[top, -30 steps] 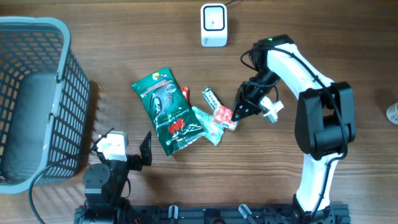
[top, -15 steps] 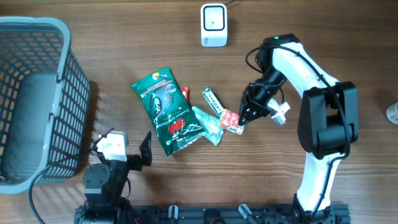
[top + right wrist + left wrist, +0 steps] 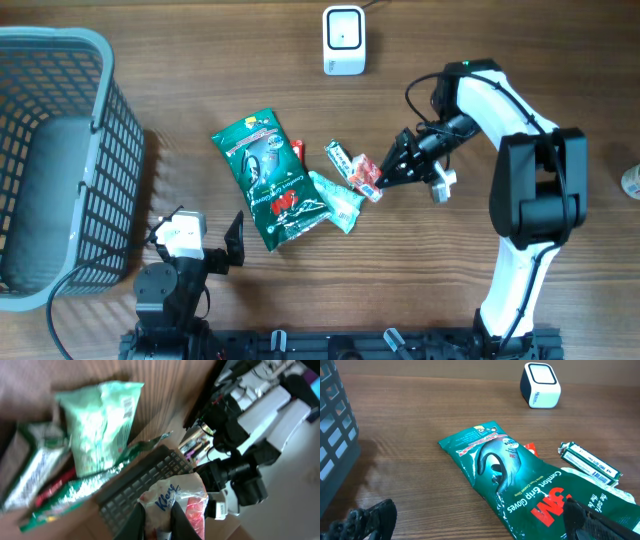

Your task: Scan the item barcode

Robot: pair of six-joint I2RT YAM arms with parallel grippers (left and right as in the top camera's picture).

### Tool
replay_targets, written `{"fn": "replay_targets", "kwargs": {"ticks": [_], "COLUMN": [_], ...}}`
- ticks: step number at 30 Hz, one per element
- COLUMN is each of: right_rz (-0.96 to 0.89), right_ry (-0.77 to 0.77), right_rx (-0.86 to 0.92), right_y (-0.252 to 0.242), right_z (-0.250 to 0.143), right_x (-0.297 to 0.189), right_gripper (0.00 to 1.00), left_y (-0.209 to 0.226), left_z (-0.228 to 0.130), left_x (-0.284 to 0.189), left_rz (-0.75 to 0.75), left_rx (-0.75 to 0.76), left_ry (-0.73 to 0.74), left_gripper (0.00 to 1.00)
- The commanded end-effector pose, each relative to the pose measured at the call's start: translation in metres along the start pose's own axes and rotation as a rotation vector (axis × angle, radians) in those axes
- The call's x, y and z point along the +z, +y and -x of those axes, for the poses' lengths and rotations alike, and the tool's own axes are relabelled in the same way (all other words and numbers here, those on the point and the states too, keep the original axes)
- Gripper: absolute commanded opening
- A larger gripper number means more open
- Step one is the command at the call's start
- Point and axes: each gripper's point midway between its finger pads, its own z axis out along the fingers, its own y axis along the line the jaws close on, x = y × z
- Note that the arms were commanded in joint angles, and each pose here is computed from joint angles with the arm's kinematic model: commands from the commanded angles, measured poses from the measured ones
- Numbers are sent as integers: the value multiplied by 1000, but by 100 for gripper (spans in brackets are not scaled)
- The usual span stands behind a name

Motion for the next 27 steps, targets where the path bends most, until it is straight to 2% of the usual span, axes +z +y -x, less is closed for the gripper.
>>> {"fn": "replay_targets", "kwargs": {"ticks": [1, 3, 7, 19, 22, 25, 27], "right_rz": [-66, -95, -120, -107, -105, -112, -105], "right_ry": [70, 123, 96, 77, 48, -7, 12], "right_rx": [147, 193, 262, 234, 83, -216, -469], "right_y": [5, -1, -8, -7, -8, -9, -12], "right_z": [17, 22, 44, 57, 63, 72, 64], "right_x": [11, 16, 18, 11, 11, 10, 12], "right_gripper": [5, 4, 5, 5, 4, 5, 4], "left_y": [-3, -3, -3, -3, -3, -3, -3], "left_z": [0, 0, 0, 0, 0, 0, 0], "left_x": [0, 0, 0, 0, 0, 0, 0], "left_rz": [-17, -16, -16, -16, -17, -17, -17], "left_rx": [16, 16, 16, 16, 16, 16, 16], "left_ry": [2, 2, 2, 2, 2, 2, 2], "left_gripper": [100, 100, 100, 100, 100, 100, 100]}}
